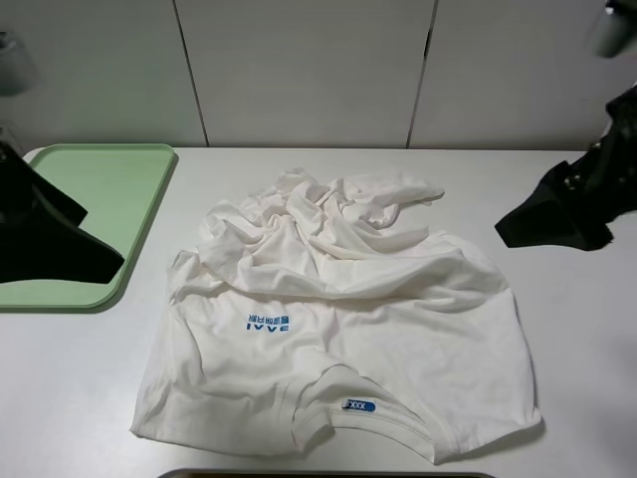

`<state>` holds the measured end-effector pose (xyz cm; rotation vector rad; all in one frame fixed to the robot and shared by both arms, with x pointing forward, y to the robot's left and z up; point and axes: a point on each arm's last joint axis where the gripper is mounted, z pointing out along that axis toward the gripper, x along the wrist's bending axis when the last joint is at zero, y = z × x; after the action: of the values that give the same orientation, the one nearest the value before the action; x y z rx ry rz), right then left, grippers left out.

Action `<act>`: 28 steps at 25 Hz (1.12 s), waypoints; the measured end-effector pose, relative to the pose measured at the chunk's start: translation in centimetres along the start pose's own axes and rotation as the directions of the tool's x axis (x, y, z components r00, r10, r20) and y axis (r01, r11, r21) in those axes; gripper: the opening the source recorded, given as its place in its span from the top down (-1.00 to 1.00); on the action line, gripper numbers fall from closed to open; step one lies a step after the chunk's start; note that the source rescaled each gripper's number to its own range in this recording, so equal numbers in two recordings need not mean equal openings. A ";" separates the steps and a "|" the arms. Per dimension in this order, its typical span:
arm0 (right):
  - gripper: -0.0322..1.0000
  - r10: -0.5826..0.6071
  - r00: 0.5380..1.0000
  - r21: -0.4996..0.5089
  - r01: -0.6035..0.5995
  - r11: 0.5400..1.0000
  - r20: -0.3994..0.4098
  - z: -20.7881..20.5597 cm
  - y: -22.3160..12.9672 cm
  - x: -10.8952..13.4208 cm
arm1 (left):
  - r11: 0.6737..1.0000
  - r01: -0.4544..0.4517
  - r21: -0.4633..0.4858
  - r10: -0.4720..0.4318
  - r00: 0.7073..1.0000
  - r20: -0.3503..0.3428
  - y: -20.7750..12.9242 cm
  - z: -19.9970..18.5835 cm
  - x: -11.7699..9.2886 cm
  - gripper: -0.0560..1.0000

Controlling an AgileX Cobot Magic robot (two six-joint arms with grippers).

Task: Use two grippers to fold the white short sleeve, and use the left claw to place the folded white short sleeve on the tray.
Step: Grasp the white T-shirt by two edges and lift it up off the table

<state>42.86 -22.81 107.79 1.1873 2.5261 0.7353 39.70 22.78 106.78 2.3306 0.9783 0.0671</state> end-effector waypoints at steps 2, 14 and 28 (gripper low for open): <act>-1.00 0.004 1.000 0.008 -0.004 1.000 0.001 0.7 0.2 -0.3 | 0.999 0.017 0.027 -0.018 1.000 0.022 0.6 1.3 1.0 -0.78; -1.00 -0.281 0.959 0.221 0.284 0.933 -0.044 10.1 1.1 -0.2 | 0.956 -0.291 0.034 0.290 0.957 0.032 4.0 5.7 2.0 -0.77; -1.00 -0.545 0.837 0.226 0.524 0.821 0.041 14.4 2.1 -0.1 | 0.938 -0.288 0.193 0.282 0.958 0.059 3.2 10.6 4.7 -0.77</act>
<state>50.39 -16.92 96.84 0.4807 2.6938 0.2647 47.94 18.78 99.05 2.6373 0.6496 0.0514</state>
